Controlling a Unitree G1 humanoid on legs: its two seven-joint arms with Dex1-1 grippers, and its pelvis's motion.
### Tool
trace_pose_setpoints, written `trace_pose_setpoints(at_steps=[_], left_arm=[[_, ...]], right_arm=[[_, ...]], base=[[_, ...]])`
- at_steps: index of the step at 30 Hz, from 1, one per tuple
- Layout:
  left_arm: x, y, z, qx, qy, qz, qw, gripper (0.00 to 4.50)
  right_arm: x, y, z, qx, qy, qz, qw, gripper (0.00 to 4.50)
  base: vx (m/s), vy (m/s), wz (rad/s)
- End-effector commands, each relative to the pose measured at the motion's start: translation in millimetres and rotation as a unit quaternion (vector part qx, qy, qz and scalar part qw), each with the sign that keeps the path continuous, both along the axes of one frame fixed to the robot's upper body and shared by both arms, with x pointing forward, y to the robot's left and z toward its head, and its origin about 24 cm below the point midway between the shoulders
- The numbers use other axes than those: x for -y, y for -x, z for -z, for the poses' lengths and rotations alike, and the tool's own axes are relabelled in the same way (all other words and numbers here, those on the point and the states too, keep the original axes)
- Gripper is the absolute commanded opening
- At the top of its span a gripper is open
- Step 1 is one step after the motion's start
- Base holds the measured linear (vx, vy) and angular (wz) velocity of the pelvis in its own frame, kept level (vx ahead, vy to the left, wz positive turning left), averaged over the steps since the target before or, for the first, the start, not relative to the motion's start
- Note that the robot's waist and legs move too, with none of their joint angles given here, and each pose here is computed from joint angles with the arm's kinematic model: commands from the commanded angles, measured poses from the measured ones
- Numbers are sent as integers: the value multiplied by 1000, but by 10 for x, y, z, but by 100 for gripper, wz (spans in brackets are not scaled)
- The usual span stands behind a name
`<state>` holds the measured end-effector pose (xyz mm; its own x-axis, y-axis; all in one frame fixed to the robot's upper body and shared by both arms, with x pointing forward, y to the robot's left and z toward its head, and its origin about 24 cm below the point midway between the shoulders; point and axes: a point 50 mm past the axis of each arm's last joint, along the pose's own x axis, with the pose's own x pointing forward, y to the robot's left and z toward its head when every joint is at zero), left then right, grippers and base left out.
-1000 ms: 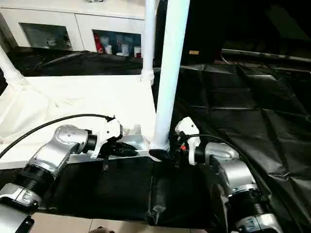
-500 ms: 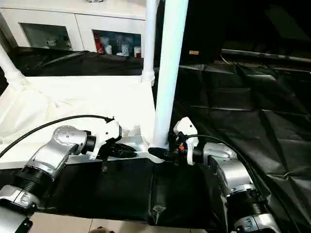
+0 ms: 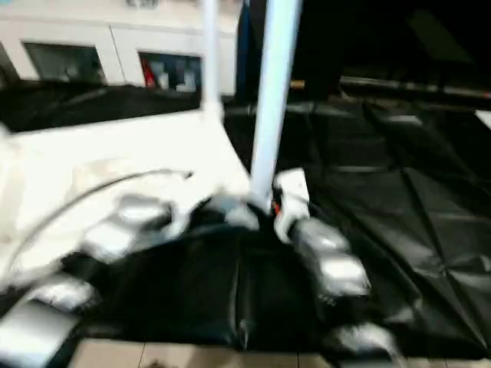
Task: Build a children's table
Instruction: Rotate leg to tighten
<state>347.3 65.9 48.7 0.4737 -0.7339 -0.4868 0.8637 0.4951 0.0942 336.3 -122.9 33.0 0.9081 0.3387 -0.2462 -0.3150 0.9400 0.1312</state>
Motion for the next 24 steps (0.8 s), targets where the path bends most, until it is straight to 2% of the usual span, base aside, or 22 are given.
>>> trace_pose_setpoints(at_steps=[1,3,4,6,8,9,11,15,20,21,24], left_arm=[[13,-65,10,10,-4,-54,998,0],[84,-71,7,18,-13,-46,999,0],[85,-71,7,18,-13,-45,999,0],[80,-78,-5,25,-21,-33,999,0],[63,-84,-7,25,-21,-34,999,0],[17,-93,-9,27,-24,-31,999,0],[-28,-95,-9,26,-25,-27,999,0],[-136,-78,-6,19,-23,-6,1000,0],[-274,-1,1,8,-20,51,998,0],[-309,83,-17,10,-6,108,994,0],[-364,175,-27,-3,0,155,988,0]], right_arm=[[-59,73,239,-48,31,15,998,275],[-193,46,212,-45,20,-8,999,275],[-197,46,210,-44,20,-10,999,275],[-304,44,141,-23,5,-53,998,275],[-315,41,118,-16,-3,-60,998,331],[-301,30,77,-4,-19,-68,998,345],[-268,25,43,8,-23,-81,996,367],[-108,42,-76,29,-14,-138,990,392],[147,192,-164,33,9,-243,970,392],[243,251,-179,30,23,-274,961,392],[319,290,-189,25,36,-298,954,392]], base=[[0,0,0],[0,0,0],[0,0,0],[0,0,0],[0,0,0],[0,0,0],[0,0,0],[0,0,0],[0,0,0],[0,0,0],[0,0,0]])
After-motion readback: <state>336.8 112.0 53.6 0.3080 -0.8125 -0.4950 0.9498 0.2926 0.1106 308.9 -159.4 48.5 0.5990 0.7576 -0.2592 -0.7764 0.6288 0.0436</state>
